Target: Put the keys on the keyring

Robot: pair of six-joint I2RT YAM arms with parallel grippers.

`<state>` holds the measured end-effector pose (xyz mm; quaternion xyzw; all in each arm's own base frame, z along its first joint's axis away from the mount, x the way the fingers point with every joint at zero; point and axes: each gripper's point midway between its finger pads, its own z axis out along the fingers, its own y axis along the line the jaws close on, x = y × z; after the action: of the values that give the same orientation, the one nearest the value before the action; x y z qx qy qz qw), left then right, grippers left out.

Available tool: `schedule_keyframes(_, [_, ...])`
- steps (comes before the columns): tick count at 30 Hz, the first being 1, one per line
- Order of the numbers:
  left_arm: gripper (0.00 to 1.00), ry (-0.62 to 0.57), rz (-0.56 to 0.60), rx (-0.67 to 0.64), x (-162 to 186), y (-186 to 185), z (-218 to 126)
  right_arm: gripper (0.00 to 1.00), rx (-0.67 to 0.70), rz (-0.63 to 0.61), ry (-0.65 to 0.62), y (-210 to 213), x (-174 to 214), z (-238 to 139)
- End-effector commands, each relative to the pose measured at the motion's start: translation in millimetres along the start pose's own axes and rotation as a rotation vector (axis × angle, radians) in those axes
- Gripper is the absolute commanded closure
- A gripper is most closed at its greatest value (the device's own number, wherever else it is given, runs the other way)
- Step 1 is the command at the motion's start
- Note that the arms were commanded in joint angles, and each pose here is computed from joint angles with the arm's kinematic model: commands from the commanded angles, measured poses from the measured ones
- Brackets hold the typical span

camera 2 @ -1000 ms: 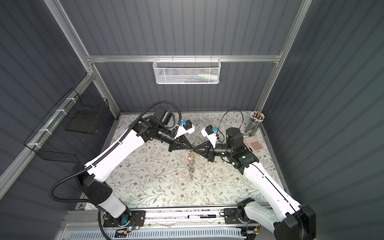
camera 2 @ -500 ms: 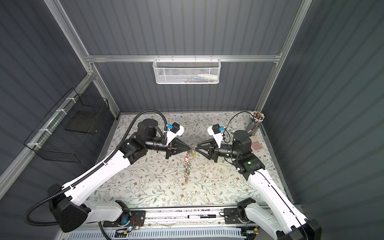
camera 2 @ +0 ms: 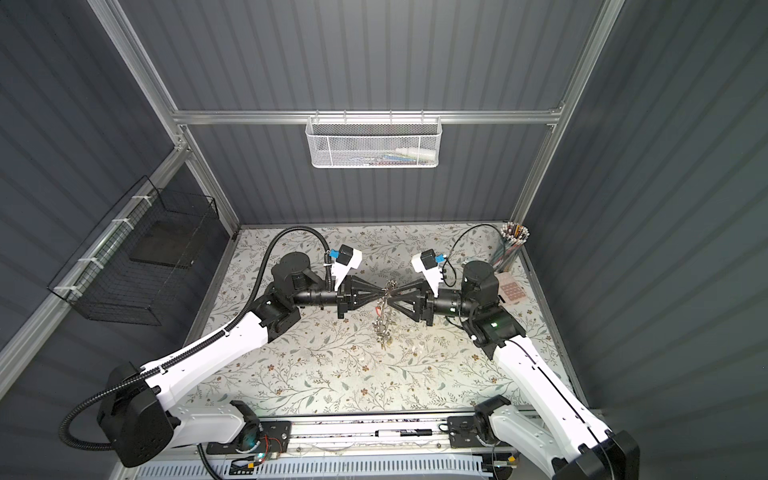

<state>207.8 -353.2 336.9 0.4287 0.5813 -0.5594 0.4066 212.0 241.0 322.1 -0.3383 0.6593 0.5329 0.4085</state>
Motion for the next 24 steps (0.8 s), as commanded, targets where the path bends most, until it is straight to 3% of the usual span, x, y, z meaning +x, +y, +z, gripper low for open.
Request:
schedule_keyframes(1, [1.0,-0.099,0.073,0.065,-30,-24,-5,0.6,0.011,-0.018,-0.009,-3,-1,2])
schedule_keyframes(9, [1.0,-0.115,0.061,0.065,-31,-22,-5,0.63,0.014,-0.011,0.002,-8,0,5])
schedule_keyframes(24, [1.0,-0.183,0.027,0.057,-37,-15,-3,0.93,0.003,0.004,0.02,-13,5,9])
